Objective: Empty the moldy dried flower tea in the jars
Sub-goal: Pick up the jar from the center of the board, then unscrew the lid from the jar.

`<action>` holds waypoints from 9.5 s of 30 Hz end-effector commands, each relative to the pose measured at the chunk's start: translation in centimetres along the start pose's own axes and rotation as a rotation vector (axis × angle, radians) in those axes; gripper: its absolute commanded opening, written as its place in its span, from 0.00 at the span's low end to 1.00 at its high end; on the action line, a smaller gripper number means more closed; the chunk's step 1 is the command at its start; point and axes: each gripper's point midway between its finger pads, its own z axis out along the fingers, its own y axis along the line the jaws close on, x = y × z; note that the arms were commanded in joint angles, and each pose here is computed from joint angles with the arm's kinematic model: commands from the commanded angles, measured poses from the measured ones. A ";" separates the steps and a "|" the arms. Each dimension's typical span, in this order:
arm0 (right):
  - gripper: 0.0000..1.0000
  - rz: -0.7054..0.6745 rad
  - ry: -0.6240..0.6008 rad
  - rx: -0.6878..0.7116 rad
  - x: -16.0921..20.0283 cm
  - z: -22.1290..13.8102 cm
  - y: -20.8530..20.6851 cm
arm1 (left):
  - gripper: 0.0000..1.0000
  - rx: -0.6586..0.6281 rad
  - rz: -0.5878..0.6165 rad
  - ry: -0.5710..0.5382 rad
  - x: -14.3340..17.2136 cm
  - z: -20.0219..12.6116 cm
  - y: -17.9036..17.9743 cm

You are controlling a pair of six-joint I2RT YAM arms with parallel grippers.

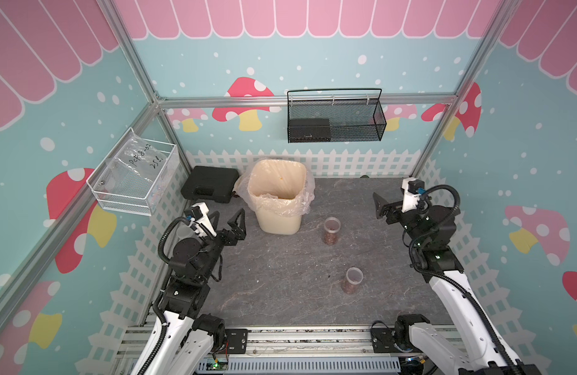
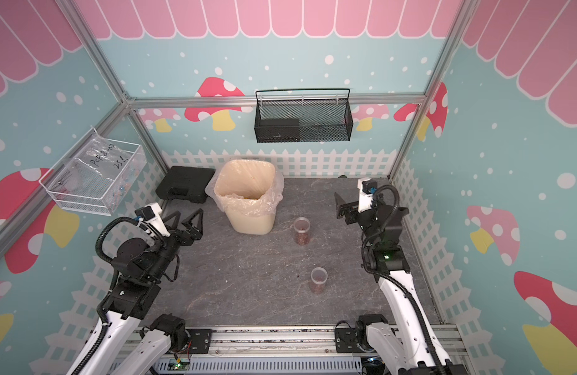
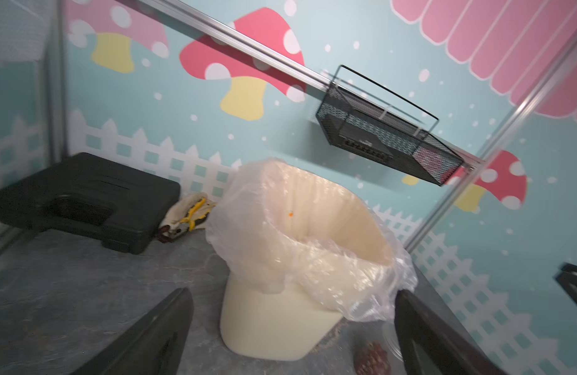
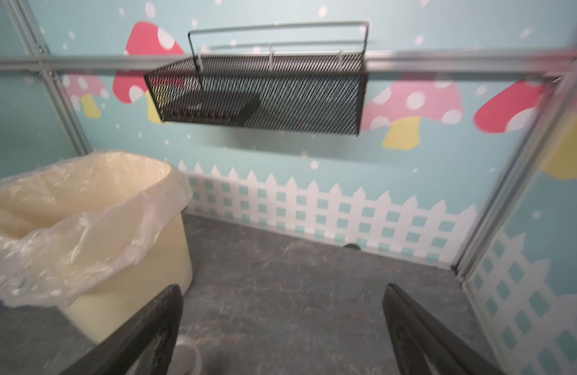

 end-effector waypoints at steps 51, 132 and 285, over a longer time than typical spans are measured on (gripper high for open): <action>0.75 -0.171 0.892 -0.199 19.5 8.3 11.2 | 0.94 0.333 0.085 0.447 16.7 1.9 -8.1; 0.38 0.069 0.520 -0.932 7.2 -3.2 22.7 | 0.59 0.676 0.840 0.225 21.1 2.7 -15.2; 0.21 -0.539 0.427 -1.002 8.9 -4.5 24.7 | 0.22 0.943 0.803 0.275 20.8 -1.6 -15.7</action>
